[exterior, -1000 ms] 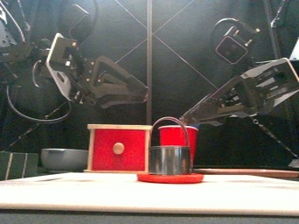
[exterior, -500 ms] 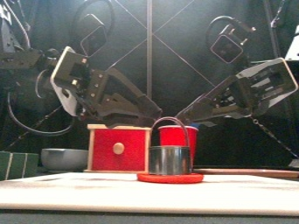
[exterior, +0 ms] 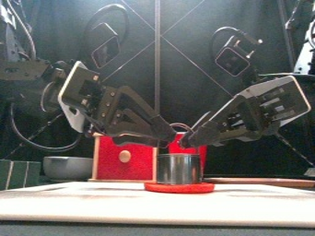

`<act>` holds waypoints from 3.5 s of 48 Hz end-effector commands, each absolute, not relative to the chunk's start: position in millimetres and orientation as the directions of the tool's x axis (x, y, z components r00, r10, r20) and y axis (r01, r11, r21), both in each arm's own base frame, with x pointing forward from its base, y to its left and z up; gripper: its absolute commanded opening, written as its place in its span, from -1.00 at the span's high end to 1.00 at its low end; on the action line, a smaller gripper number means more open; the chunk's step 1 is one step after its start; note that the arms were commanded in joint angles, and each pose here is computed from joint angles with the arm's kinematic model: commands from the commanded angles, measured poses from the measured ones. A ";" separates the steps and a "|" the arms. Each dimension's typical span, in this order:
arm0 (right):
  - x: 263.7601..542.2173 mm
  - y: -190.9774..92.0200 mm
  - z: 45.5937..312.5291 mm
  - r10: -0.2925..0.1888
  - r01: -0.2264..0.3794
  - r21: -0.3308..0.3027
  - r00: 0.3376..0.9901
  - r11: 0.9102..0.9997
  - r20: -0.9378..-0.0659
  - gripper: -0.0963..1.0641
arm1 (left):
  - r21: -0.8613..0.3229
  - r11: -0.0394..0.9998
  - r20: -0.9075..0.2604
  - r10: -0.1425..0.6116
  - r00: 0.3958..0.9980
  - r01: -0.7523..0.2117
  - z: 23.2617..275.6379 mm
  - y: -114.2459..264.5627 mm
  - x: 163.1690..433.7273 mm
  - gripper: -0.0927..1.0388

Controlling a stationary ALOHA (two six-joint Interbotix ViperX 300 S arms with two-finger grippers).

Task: Get the cutter from the drawer then cut the dough then place the extra dough in the bowl
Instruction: Cut the dough

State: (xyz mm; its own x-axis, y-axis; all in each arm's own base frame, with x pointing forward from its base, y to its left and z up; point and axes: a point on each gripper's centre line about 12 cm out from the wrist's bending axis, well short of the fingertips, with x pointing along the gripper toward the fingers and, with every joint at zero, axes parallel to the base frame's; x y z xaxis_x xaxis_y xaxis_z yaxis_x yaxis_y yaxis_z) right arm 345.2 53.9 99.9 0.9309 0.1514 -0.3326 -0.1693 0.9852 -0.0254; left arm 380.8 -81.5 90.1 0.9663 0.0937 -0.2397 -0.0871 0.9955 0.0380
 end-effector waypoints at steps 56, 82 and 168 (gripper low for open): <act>351.6 60.3 99.5 0.135 -0.142 0.007 0.927 0.990 -0.349 0.10 | 0.037 0.996 -0.275 0.094 0.957 -0.087 92.5 -73.7 385.3 -0.26; 330.3 59.1 58.9 0.090 -0.079 0.044 0.795 0.996 -0.600 0.12 | 0.040 0.996 -0.315 0.089 0.945 -0.080 84.5 -72.9 383.9 -0.20; 341.2 66.0 69.2 0.081 -0.032 0.088 0.775 0.996 -0.627 0.08 | 0.111 0.993 -0.267 -0.008 0.964 0.039 119.8 -88.0 397.7 -0.31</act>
State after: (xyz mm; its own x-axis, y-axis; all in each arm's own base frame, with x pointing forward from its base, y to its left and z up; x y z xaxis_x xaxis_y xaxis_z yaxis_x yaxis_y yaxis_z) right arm 347.8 66.0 75.5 0.8055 0.0815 -0.5870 -0.0446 0.9960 0.0772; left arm 390.7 -84.4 100.8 0.9460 0.0013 -0.3241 0.0389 0.9923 0.1175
